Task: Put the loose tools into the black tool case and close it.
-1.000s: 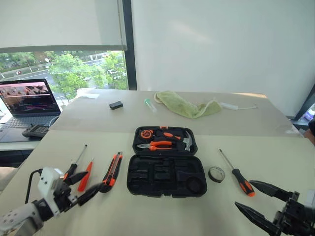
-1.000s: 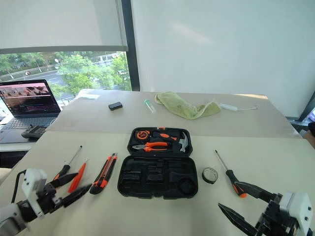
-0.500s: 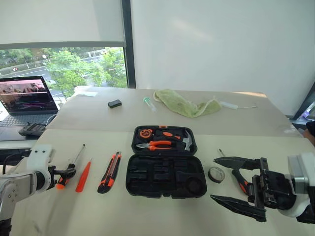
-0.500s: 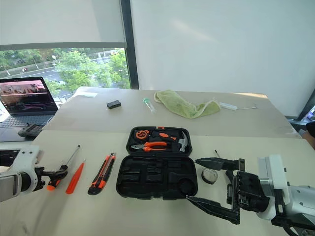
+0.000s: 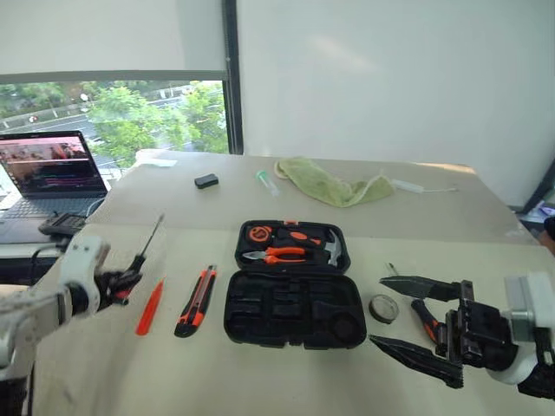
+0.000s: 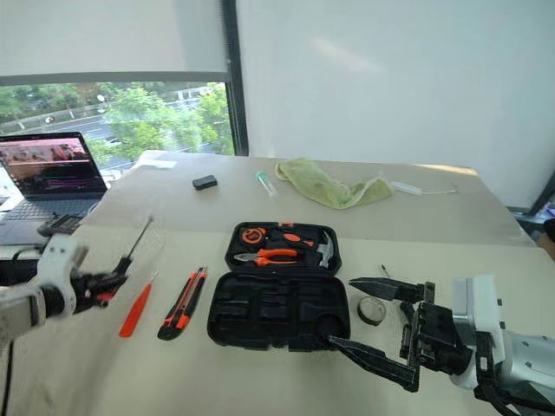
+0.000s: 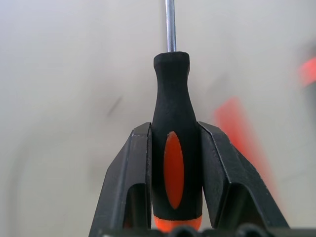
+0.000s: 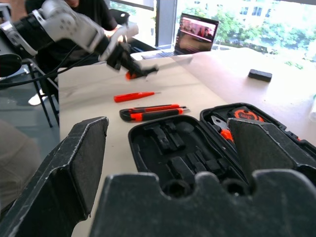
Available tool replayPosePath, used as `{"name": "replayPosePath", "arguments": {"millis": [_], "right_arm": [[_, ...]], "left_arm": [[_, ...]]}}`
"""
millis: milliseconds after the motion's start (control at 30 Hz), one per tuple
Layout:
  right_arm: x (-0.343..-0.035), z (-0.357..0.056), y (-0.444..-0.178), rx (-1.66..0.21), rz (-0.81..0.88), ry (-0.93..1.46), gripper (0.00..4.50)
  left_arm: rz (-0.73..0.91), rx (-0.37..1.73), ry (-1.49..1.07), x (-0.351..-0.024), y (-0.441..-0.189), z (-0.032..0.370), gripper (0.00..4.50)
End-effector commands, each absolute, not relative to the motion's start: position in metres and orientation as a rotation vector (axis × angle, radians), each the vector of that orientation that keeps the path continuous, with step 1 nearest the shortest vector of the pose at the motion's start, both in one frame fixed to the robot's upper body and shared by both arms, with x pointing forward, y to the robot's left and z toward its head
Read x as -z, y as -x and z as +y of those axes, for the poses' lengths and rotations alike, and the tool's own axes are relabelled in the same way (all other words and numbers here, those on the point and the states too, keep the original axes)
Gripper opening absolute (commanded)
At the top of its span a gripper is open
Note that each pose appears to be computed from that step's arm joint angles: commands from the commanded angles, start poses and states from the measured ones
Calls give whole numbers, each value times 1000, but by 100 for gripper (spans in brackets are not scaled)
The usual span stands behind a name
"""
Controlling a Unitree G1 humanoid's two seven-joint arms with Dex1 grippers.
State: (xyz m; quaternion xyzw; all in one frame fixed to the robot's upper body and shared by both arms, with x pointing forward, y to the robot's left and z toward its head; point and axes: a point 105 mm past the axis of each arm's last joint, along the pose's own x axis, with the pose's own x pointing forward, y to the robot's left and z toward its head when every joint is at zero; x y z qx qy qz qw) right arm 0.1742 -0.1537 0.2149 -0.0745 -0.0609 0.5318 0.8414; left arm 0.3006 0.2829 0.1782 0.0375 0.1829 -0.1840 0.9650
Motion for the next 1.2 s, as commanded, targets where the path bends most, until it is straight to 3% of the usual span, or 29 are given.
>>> {"name": "replayPosePath", "arguments": {"millis": [33, 200, 300, 533, 833, 1200], "right_arm": [[-218, -158, -170, -1070, -159, 192, 450], [-213, -173, -167, -957, -145, 187, 450], [-205, -184, -157, -913, -91, 204, 450], [-207, -199, -145, -866, -36, 235, 450], [-212, -190, -143, -832, -50, 234, 450], [-215, -189, -141, -808, -46, 237, 450]], "left_arm": [[267, 780, -226, -221, -299, 222, 84], [285, 1199, -501, -216, -314, 144, 84], [342, 1340, -661, -200, -324, 112, 84], [480, 1374, -835, -172, -353, 93, 84], [626, 1374, -823, -145, -346, 97, 84], [655, 1336, -812, -127, -352, 92, 84]]}}
